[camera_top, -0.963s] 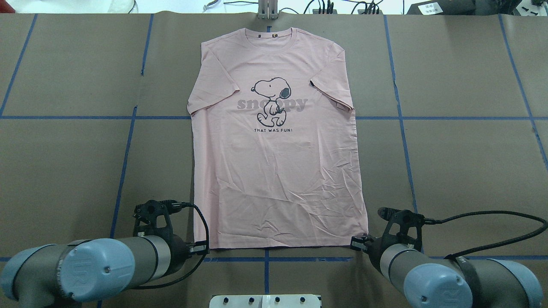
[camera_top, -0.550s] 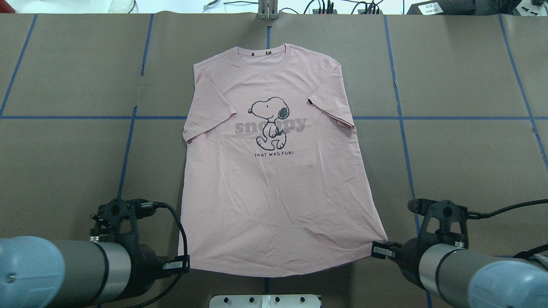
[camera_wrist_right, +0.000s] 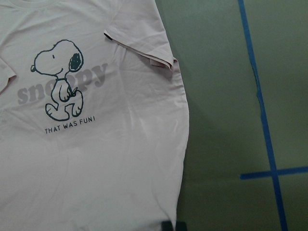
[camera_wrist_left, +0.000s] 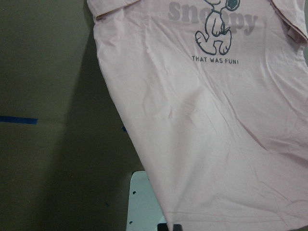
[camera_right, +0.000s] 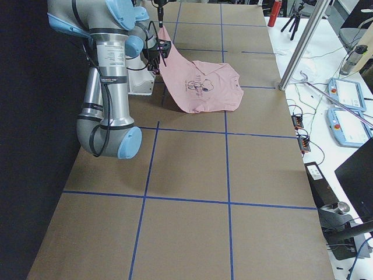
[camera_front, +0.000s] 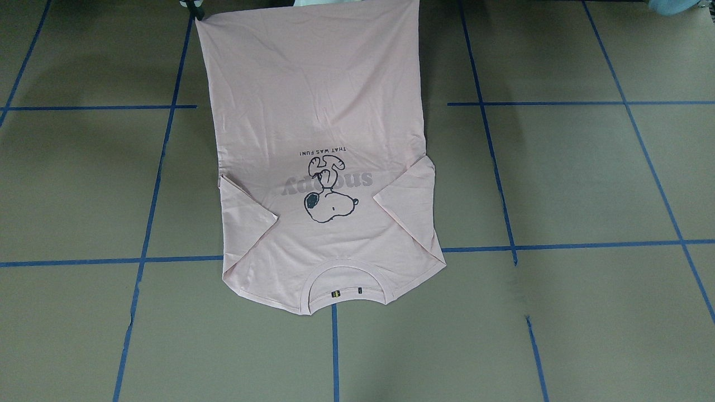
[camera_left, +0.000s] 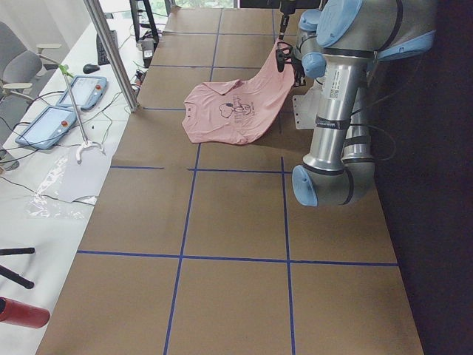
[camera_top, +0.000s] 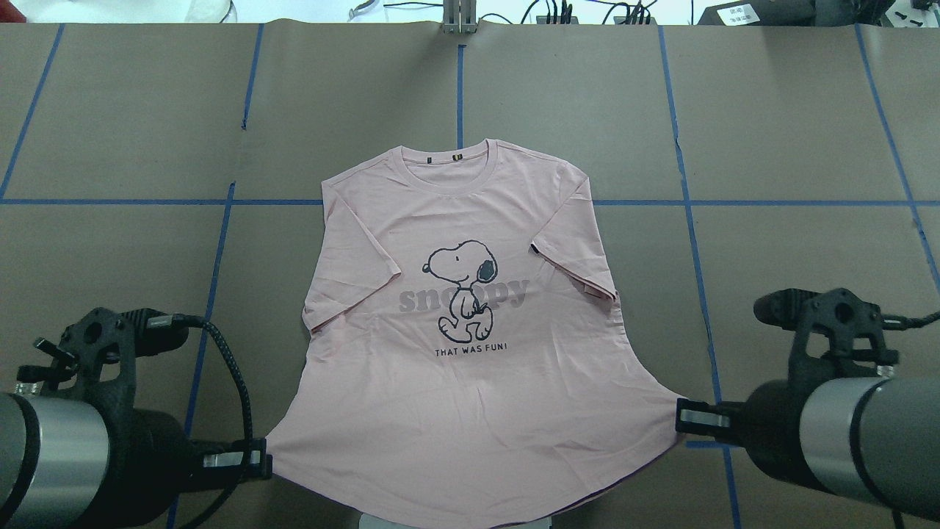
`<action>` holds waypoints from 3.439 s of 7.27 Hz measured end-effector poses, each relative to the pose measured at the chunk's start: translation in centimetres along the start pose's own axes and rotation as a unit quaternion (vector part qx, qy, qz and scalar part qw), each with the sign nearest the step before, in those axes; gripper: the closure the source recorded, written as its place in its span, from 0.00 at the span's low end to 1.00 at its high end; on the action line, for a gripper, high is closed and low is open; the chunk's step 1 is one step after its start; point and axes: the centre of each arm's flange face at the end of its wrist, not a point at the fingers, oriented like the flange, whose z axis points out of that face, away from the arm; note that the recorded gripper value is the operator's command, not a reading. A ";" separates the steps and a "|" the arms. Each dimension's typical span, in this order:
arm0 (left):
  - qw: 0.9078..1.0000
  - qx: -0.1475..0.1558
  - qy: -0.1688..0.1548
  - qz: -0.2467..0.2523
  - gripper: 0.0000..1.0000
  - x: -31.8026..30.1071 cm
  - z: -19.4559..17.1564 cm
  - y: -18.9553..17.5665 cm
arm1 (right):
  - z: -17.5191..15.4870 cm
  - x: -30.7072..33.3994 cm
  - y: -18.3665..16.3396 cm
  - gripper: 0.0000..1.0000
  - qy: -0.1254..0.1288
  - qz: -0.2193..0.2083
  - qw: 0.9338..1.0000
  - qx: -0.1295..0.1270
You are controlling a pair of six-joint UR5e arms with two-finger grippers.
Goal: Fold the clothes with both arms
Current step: 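Lift the hem with both grippers and fold it toward the collar, then lay the hem near the collar and open both grippers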
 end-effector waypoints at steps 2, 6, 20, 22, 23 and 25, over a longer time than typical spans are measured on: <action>0.998 0.051 -0.028 0.029 1.00 0.7 1.7 -5.4 | 3.1 -3.8 -5.2 1.00 0.014 -0.018 0.999 0.041; 0.987 0.121 -0.100 0.042 1.00 1.6 5.8 -17.5 | 7.9 -6.9 -18.6 1.00 0.080 -0.026 0.991 0.105; 0.969 0.194 -0.142 0.053 1.00 -4.5 21.7 -36.3 | 26.5 -7.7 -34.4 1.00 0.124 0.001 0.983 0.139; 0.969 0.192 -0.146 0.053 0.01 -5.1 22.9 -37.0 | 27.9 -7.3 -34.9 0.00 0.130 0.002 0.982 0.136; 0.968 0.189 -0.150 0.071 0.00 -5.5 23.2 -37.1 | 28.9 -6.9 -34.9 0.00 0.128 -0.001 0.982 0.136; 0.963 0.189 -0.142 0.131 0.00 -6.9 21.7 -35.9 | 29.0 -6.6 -35.3 0.00 0.118 -0.043 0.984 0.130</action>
